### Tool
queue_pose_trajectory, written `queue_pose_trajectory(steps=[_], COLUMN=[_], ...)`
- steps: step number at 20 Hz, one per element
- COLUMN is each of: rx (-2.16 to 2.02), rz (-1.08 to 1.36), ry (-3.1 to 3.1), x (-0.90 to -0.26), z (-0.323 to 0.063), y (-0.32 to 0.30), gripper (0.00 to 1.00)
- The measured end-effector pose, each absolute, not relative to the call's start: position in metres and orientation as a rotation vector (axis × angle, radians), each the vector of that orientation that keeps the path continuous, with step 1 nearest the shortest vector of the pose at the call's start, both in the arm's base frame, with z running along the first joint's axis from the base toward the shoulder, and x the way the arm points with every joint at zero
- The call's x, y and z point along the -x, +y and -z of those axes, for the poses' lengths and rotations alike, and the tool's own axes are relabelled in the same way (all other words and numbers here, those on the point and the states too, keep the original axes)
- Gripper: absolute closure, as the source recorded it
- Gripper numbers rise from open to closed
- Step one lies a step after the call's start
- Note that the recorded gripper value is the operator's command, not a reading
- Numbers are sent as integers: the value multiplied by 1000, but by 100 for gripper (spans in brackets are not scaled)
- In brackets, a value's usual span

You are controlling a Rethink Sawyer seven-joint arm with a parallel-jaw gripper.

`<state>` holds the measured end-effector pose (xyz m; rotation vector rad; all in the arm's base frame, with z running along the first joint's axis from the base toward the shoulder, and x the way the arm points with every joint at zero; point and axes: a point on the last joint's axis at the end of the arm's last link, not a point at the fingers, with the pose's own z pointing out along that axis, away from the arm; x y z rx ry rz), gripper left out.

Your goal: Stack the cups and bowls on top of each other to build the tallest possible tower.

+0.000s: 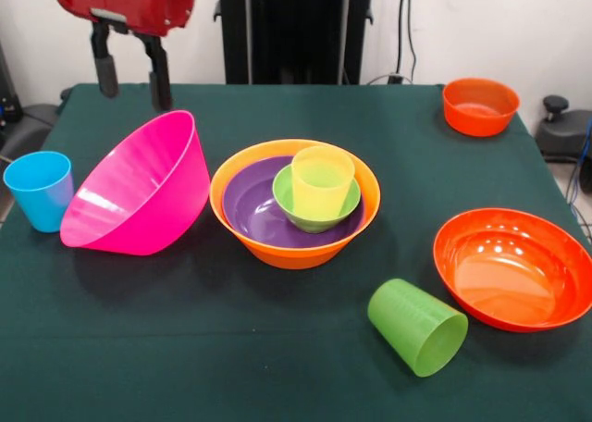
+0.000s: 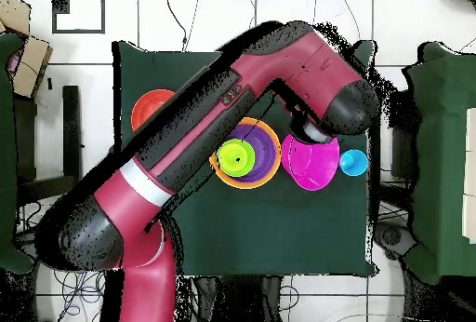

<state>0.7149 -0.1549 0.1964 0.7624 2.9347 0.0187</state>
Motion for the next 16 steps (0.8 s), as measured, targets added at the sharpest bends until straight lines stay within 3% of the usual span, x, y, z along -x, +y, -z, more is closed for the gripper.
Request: queue_pose_trajectory(steps=[16], rx=[-762], rz=[-9], ry=[2783], x=[-726], z=[-154], y=[-158], gripper=[0])
